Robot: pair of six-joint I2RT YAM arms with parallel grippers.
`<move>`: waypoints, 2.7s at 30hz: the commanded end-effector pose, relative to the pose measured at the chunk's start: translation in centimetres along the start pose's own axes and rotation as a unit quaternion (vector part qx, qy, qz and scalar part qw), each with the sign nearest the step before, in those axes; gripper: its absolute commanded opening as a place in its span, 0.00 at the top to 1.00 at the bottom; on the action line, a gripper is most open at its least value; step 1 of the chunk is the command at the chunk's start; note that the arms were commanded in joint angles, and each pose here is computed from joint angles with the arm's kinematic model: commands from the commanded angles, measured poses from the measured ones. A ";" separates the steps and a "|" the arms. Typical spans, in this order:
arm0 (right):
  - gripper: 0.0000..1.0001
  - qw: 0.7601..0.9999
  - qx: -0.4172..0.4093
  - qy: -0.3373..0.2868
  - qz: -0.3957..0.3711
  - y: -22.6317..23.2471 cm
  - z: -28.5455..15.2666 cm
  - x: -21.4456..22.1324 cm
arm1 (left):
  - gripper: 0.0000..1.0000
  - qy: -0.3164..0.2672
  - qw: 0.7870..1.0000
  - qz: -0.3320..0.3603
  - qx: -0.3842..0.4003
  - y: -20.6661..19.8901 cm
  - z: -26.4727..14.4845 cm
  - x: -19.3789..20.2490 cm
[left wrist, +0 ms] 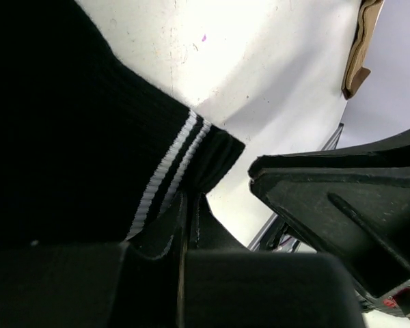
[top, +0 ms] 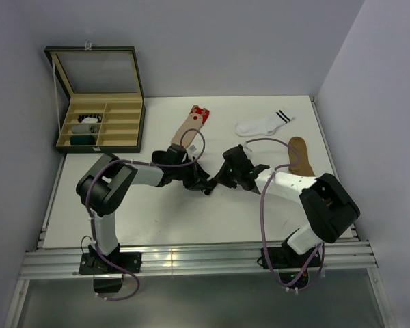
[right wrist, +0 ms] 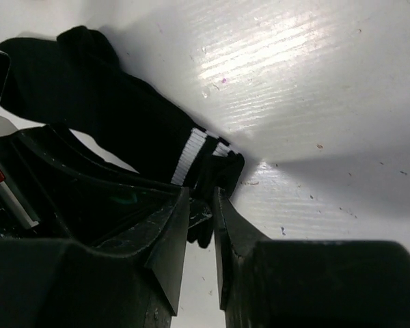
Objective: Roll the socks
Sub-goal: Roll the sock at the center of the board.
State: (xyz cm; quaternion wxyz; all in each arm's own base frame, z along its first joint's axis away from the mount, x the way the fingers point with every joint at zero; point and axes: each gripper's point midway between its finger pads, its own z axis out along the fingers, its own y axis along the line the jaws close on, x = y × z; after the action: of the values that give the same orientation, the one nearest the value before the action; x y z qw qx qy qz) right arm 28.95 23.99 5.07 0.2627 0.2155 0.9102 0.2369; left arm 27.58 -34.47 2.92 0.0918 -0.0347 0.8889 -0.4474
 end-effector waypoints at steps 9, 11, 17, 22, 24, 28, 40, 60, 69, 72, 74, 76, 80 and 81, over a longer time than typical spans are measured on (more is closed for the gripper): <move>0.80 1.000 -0.021 -0.007 0.003 2.1 1.5 -0.7 | 1.00 -0.009 1.000 -0.022 -0.001 0.9 0.0 -0.4; 0.82 1.000 -0.021 -0.003 -0.001 2.1 1.9 -0.5 | 1.00 -0.007 1.000 -0.024 0.000 0.9 0.0 -0.4; 0.87 1.000 -0.016 0.010 -0.014 2.2 3.0 -0.1 | 1.00 0.000 1.000 -0.030 0.000 1.2 0.2 -0.1; 0.89 1.000 -0.001 0.017 -0.014 1.6 3.9 0.3 | 1.00 -0.001 1.000 -0.030 -0.001 1.1 0.1 -0.1; 0.91 0.999 0.015 0.026 -0.016 0.9 4.4 0.7 | 0.99 0.001 1.000 -0.030 -0.005 1.1 0.0 -0.1; 0.93 0.998 0.038 0.040 -0.014 -0.2 4.8 1.4 | 0.89 -0.010 1.000 -0.020 -0.016 1.0 -0.5 -0.4; 0.94 0.997 0.055 0.057 -0.015 -0.7 4.9 2.0 | 0.62 -0.078 0.994 0.029 -0.071 0.3 -3.5 -1.6; 0.94 0.997 0.050 0.064 -0.017 -0.3 5.1 2.1 | 0.60 -0.115 0.957 0.196 -0.179 -0.9 -2.2 -0.8; 0.95 0.996 0.045 0.074 -0.015 -0.1 5.1 2.4 | 0.68 -0.115 0.946 0.224 -0.202 -1.3 -1.3 -0.5; 0.95 0.996 0.041 0.075 -0.016 0.1 5.0 2.4 | 0.74 -0.110 0.947 0.224 -0.204 -1.0 -1.1 -0.3; 0.94 0.996 0.038 0.075 -0.015 0.2 5.0 2.4 | 0.77 -0.106 0.947 0.224 -0.205 -0.9 -1.0 -0.2; 0.94 0.996 0.033 0.079 -0.012 0.4 4.9 2.6 | 0.85 -0.102 0.947 0.222 -0.207 -0.6 -0.9 0.0; 0.94 0.997 -0.002 0.073 -0.019 1.8 4.3 2.1 | 1.00 -0.092 0.951 0.213 -0.205 -0.4 -0.8 0.2; 0.94 0.998 -0.021 0.063 -0.021 2.8 3.7 1.6 | 0.99 -0.094 0.953 0.206 -0.199 -0.4 -0.9 -0.1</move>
State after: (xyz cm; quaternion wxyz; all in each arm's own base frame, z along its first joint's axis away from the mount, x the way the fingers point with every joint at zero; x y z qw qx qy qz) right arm 31.21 27.67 2.50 0.2105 0.1965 0.9242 0.2509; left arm 27.22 -32.70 3.03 0.2533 0.0694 0.9421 -0.2085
